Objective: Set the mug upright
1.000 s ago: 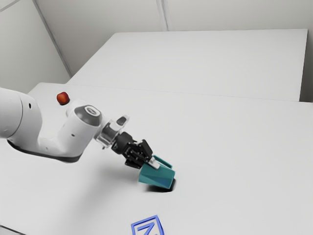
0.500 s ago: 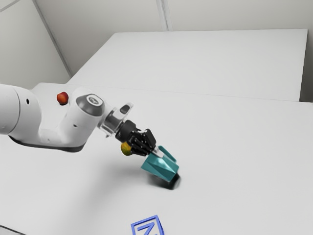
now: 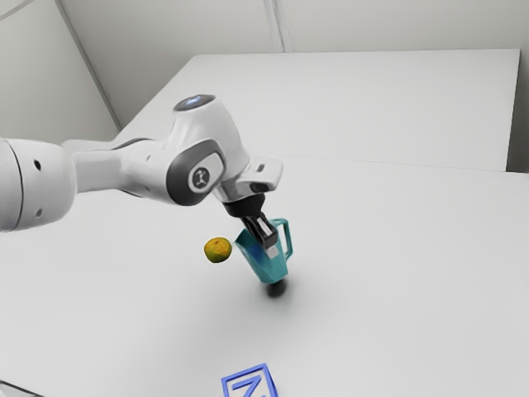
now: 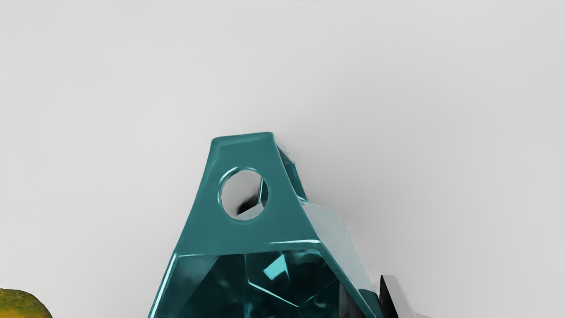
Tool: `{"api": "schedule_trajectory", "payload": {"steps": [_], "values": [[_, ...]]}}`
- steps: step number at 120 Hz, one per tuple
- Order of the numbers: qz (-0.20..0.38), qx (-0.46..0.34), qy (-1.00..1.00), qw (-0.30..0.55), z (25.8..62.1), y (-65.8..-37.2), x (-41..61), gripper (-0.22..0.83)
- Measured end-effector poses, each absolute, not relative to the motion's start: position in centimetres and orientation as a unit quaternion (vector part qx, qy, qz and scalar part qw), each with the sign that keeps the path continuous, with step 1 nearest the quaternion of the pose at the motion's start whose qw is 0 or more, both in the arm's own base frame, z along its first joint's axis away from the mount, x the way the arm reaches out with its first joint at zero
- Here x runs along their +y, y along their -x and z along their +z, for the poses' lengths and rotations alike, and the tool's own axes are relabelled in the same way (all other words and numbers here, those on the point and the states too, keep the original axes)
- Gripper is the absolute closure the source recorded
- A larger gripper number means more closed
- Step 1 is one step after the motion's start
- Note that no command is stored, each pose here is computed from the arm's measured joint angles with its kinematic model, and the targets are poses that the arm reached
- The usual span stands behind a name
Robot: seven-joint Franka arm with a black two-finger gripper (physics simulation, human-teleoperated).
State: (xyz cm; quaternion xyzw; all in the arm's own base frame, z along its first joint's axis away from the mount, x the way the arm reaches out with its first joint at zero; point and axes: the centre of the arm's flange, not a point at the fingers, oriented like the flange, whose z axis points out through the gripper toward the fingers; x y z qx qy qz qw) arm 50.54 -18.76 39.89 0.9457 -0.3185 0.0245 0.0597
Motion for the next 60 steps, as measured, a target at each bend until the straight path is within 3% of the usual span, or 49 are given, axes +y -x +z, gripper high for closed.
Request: {"api": "schedule_trajectory", "payload": {"steps": [28,60], "values": [[0.048,-0.339,-0.939,-0.019,38.5,-51.6,-19.8,0.78],[0.068,-0.302,-0.95,-0.043,38.3,-54.2,-18.6,0.78]]}}
